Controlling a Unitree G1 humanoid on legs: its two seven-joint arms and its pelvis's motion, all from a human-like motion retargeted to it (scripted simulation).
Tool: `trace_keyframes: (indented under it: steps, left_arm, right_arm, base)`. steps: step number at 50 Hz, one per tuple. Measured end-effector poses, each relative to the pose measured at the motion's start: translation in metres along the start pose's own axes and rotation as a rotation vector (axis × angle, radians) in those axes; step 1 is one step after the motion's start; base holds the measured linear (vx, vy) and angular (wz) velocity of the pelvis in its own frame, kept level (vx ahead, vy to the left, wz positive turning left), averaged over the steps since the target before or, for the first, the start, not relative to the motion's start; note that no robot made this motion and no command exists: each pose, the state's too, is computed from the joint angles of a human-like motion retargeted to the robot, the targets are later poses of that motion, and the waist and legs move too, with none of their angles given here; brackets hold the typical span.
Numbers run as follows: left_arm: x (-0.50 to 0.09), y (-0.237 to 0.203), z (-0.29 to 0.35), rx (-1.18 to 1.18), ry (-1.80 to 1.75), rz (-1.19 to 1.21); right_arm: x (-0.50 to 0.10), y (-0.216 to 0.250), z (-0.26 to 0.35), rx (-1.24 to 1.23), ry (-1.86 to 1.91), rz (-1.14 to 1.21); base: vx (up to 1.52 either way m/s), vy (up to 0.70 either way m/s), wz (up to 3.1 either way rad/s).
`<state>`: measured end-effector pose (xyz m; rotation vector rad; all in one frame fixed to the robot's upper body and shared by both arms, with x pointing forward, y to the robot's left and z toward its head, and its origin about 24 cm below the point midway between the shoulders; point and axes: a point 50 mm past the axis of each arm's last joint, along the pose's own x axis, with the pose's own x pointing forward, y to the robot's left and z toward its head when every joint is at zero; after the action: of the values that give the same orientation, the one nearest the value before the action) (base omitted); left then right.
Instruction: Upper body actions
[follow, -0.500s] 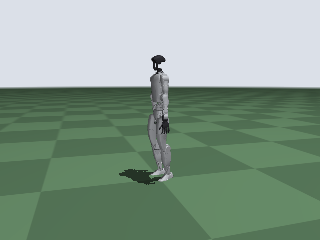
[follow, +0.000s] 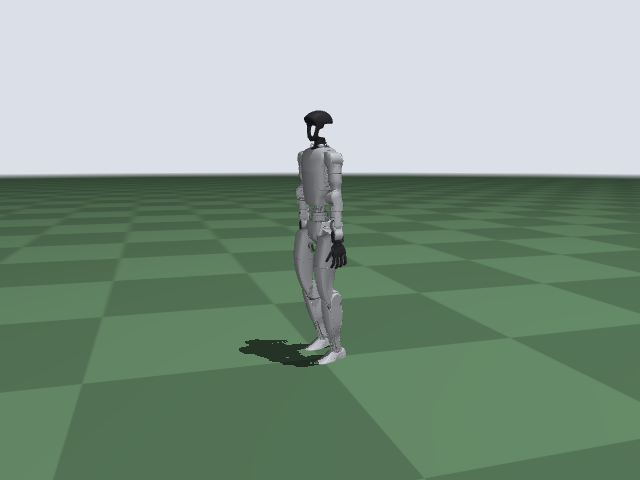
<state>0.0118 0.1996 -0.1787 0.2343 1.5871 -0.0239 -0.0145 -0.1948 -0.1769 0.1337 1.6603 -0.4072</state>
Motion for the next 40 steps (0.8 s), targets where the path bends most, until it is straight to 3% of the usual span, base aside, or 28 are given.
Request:
trace_keyframes:
  steps: [11,20,29,40]
  left_arm:
    - [-0.009,0.041,0.066,0.197,-0.150,0.080]
    - [-0.016,0.030,0.102,0.172,-0.306,0.075]
    - [-0.006,0.013,0.060,-0.060,-0.187,0.021]
    - [-0.002,0.018,0.030,-0.185,-0.106,0.082]
  right_arm:
    - [0.000,-0.005,-0.030,-0.073,0.113,0.009]
    - [0.000,-0.005,0.014,-0.263,-0.047,-0.006]
    - [-0.006,-0.020,0.057,-0.221,-0.216,-0.089]
    - [0.001,-0.026,0.009,-0.090,-0.052,-0.063]
  base:
    - [-0.06,-0.09,2.26]
    - [-0.18,0.05,1.61]
    - [-0.26,0.05,2.30]
    - [-0.06,0.10,2.45]
